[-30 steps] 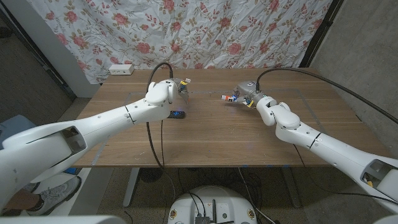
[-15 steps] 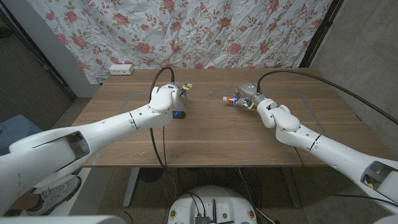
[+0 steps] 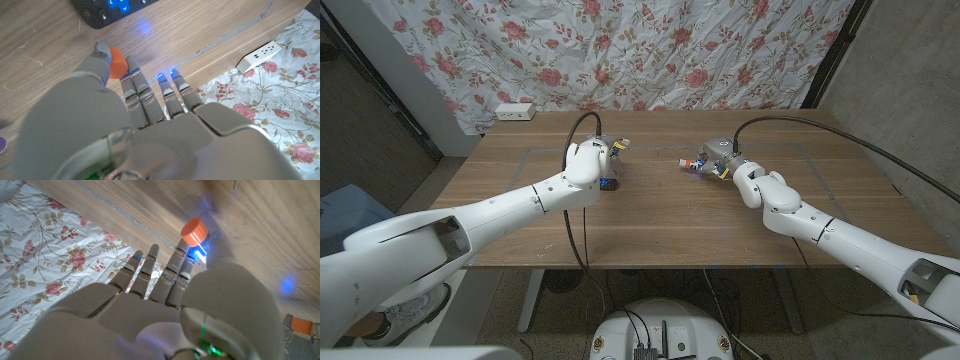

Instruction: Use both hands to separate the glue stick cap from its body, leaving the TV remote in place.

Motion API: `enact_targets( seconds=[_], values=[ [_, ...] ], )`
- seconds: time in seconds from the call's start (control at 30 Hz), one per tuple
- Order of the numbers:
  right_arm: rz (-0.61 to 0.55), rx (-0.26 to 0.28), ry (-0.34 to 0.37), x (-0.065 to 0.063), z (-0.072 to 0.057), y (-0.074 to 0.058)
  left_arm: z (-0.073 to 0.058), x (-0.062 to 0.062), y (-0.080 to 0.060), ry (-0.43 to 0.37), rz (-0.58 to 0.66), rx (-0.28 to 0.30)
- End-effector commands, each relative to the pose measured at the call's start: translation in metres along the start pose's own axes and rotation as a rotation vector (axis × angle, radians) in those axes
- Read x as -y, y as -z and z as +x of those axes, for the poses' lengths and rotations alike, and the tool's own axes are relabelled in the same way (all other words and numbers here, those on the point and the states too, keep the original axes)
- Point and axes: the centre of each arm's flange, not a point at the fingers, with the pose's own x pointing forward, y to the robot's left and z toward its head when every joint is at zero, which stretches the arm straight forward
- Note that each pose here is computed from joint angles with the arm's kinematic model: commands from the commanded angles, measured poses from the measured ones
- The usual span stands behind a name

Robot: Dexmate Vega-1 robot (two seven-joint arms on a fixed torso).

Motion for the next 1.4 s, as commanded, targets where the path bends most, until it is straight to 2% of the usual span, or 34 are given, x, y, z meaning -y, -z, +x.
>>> enact_targets(
  seconds=[0.03,0.43,1.23,1.4],
  values=[
    [0.005,0.007,-0.01,-0.006,0.003,-0.002,0.008,0.005,0.001,-0.001,0.008,-0.02],
    [0.0,0.007,-0.012,-0.01,0.003,-0.008,0.018,0.011,0.0,0.017,0.014,-0.033],
    [-0.009,0.0,-0.055,-0.011,0.008,-0.008,0.035,0.015,-0.001,0.067,0.058,-0.053],
    [-0.005,-0.002,-0.064,-0.012,0.008,-0.008,0.037,0.015,-0.001,0.084,0.068,-0.042]
  ],
)
